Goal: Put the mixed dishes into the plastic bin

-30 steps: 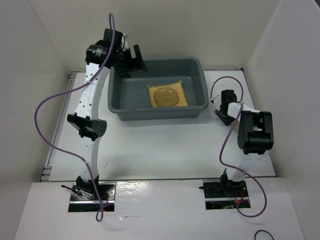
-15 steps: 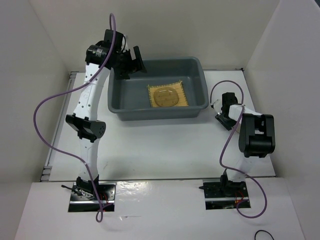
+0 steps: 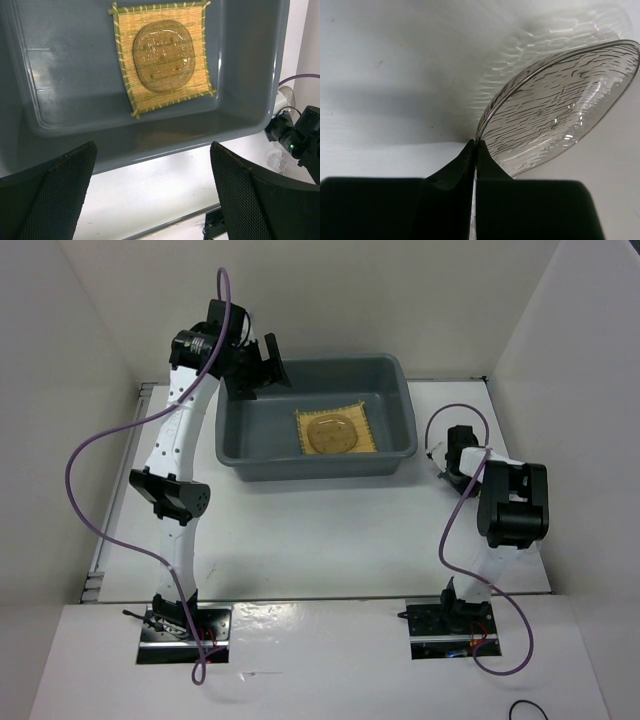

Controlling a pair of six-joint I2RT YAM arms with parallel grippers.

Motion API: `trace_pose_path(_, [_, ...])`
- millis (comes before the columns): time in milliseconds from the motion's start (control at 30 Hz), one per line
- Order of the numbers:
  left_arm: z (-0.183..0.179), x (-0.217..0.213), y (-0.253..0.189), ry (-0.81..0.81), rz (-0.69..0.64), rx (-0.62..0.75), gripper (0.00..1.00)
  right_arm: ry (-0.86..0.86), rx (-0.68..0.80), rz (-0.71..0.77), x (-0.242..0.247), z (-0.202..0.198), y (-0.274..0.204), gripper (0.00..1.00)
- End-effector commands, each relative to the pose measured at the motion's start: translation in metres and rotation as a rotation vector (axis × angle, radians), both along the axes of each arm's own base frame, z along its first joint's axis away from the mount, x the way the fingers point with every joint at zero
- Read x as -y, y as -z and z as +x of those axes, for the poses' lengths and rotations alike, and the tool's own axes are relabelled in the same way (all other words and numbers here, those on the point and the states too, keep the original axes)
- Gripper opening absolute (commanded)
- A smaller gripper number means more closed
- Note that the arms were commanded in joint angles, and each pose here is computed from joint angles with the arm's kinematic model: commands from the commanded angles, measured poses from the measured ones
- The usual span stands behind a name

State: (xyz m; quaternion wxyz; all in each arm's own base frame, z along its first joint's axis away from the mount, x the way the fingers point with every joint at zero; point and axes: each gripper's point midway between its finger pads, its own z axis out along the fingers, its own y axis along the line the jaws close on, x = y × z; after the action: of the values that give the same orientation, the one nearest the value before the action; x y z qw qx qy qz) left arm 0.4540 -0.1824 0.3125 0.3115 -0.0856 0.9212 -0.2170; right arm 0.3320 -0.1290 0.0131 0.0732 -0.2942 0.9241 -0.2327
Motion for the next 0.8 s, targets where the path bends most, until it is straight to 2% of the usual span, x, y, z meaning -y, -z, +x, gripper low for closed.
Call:
trace_pose_path(0, [-0.008, 0.004, -0.027, 0.009, -0.018, 0.069, 1.0, 0.0, -0.08, 0.108, -0.013, -0.01, 0.02, 0.0])
trace_pose_path(167, [-0.01, 0.008, -0.03, 0.018, -0.021, 0.079, 1.0, 0.022, 0.031, 0.143, -0.019, 0.023, -0.025, 0.0])
trace_pose_path(367, [-0.012, 0.013, -0.03, 0.022, -0.009, 0.083, 1.0, -0.022, 0.287, 0.14, -0.041, 0.066, -0.135, 0.0])
trace_pose_path(533, [-0.017, 0.014, -0.038, 0.024, -0.009, 0.102, 1.0, -0.099, 0.454, 0.129, -0.073, 0.084, -0.216, 0.0])
trace_pose_path(600, [-0.019, 0.012, -0.039, 0.018, -0.002, 0.103, 1.0, -0.154, 0.525, 0.157, -0.098, 0.094, -0.252, 0.0])
trace_pose_path(733, [-0.025, 0.009, -0.04, -0.004, -0.005, 0.089, 1.0, -0.294, 0.554, 0.206, -0.164, 0.1, -0.28, 0.0])
trace_pose_path(767, [-0.025, 0.009, -0.04, -0.004, -0.005, 0.089, 1.0, -0.36, 0.543, 0.225, -0.195, 0.101, -0.278, 0.0])
